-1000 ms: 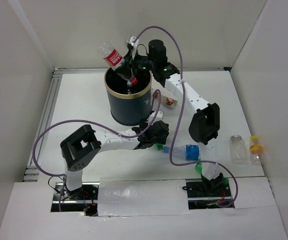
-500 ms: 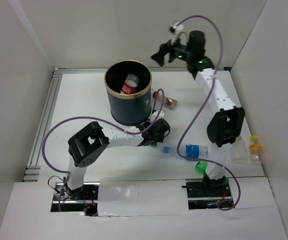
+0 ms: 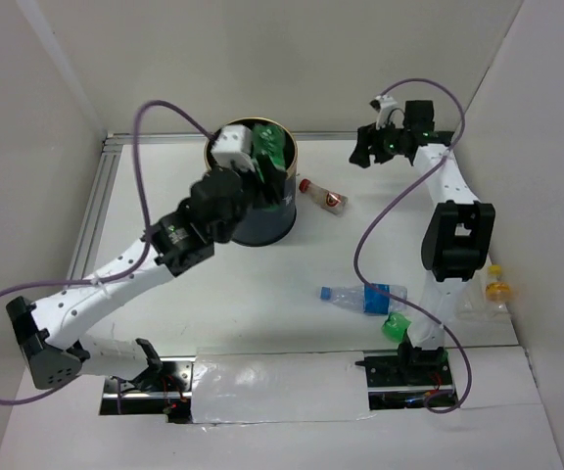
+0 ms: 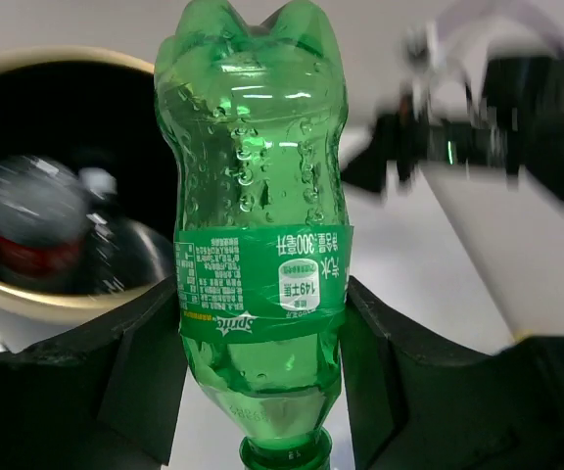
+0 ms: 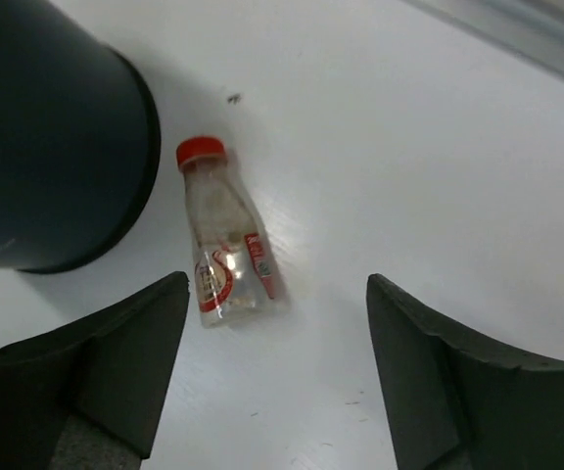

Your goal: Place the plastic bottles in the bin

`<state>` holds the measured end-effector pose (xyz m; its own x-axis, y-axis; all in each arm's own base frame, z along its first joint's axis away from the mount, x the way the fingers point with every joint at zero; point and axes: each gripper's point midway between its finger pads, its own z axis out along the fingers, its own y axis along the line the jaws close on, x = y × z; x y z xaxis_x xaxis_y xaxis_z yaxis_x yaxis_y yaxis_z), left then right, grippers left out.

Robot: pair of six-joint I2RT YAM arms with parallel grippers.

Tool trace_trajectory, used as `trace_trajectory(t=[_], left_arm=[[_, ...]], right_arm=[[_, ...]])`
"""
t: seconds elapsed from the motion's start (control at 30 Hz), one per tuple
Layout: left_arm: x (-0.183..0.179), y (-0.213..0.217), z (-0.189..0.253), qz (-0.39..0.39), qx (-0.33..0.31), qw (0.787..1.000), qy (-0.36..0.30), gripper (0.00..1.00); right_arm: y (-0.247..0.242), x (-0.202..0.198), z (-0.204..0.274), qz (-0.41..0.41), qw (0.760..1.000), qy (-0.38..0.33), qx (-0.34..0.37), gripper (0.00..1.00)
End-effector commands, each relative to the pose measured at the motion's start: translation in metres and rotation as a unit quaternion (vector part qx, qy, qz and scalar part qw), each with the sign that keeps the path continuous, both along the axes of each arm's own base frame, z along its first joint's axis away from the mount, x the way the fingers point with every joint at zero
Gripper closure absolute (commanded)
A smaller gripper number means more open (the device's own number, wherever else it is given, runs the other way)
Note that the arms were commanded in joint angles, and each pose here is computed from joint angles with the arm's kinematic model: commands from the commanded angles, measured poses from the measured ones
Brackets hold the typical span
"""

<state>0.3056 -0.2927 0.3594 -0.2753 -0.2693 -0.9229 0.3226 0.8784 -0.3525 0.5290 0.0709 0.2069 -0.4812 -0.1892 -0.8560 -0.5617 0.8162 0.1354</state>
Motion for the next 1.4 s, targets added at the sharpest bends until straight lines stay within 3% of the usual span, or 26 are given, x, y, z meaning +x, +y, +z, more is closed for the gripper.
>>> trace_trajectory(t=[0.0,0.13,0.17,0.2,0.3,0.37,0.43,0.53,0.6,0.67,0.73,0.77,0.9,0.97,1.1,1.27,1.37], left_arm=[[0.05,0.051,0.007,0.109,0.022,0.993,-0.026,0.96],[0.099,0.08,-0.02,0.169,0.038,0.985,0.006,0.84],[0.108,0.083,-0.03,0.175,0.045,0.983,0.02,0.66],[0.121,0.082,-0.05,0.177,0.057,0.982,0.041,0.55],[0.139,0.089,-0.053,0.184,0.059,0.979,0.057,0.24],[0.144,0.092,-0.034,0.19,0.047,0.98,0.045,0.2],[0.139,0.09,-0.016,0.179,0.055,0.982,0.023,0.0],[0.125,0.086,0.01,0.164,0.056,0.985,0.0,0.0],[0.108,0.075,0.008,0.143,0.069,0.987,-0.004,0.0],[0.087,0.071,0.021,0.122,0.071,0.99,-0.028,0.0],[0.058,0.044,-0.001,0.064,0.081,0.994,-0.022,0.02],[0.043,0.04,0.003,0.041,0.079,0.996,-0.032,0.02],[-0.031,-0.018,-0.076,-0.122,0.116,0.986,-0.007,0.06],[-0.06,-0.038,-0.107,-0.194,0.144,0.97,-0.02,0.08],[-0.114,-0.061,-0.184,-0.284,0.182,0.941,-0.021,0.08],[-0.124,-0.077,-0.217,-0.32,0.218,0.922,-0.02,0.08],[-0.13,-0.093,-0.229,-0.335,0.244,0.909,-0.039,0.08]], right_arm=[[0.026,-0.016,-0.038,0.043,0.998,0.045,-0.027,0.18],[0.046,-0.017,-0.067,0.071,0.994,0.057,-0.061,0.03],[0.049,-0.017,-0.08,0.076,0.993,0.066,-0.068,0.0],[0.049,-0.013,-0.083,0.072,0.992,0.063,-0.084,0.0],[0.057,-0.007,-0.098,0.087,0.988,0.061,-0.109,0.0],[0.067,-0.008,-0.113,0.102,0.985,0.07,-0.121,0.0],[0.069,-0.006,-0.119,0.112,0.982,0.069,-0.134,0.0],[0.067,-0.008,-0.137,0.108,0.978,0.086,-0.154,0.0],[0.069,-0.011,-0.156,0.111,0.976,0.1,-0.16,0.05],[0.07,-0.015,-0.159,0.12,0.974,0.106,-0.157,0.24],[0.059,-0.019,-0.16,0.123,0.975,0.117,-0.141,0.4],[0.062,-0.023,-0.153,0.139,0.976,0.115,-0.124,0.6],[0.043,-0.023,-0.086,0.142,0.983,0.075,-0.089,0.93],[0.035,-0.016,-0.042,0.134,0.988,0.033,-0.074,0.93],[0.039,-0.005,0.096,0.136,0.983,-0.115,-0.04,0.94],[0.091,-0.019,0.213,0.173,0.948,-0.268,-0.004,0.94],[0.14,-0.035,0.244,0.216,0.924,-0.315,0.03,0.95]])
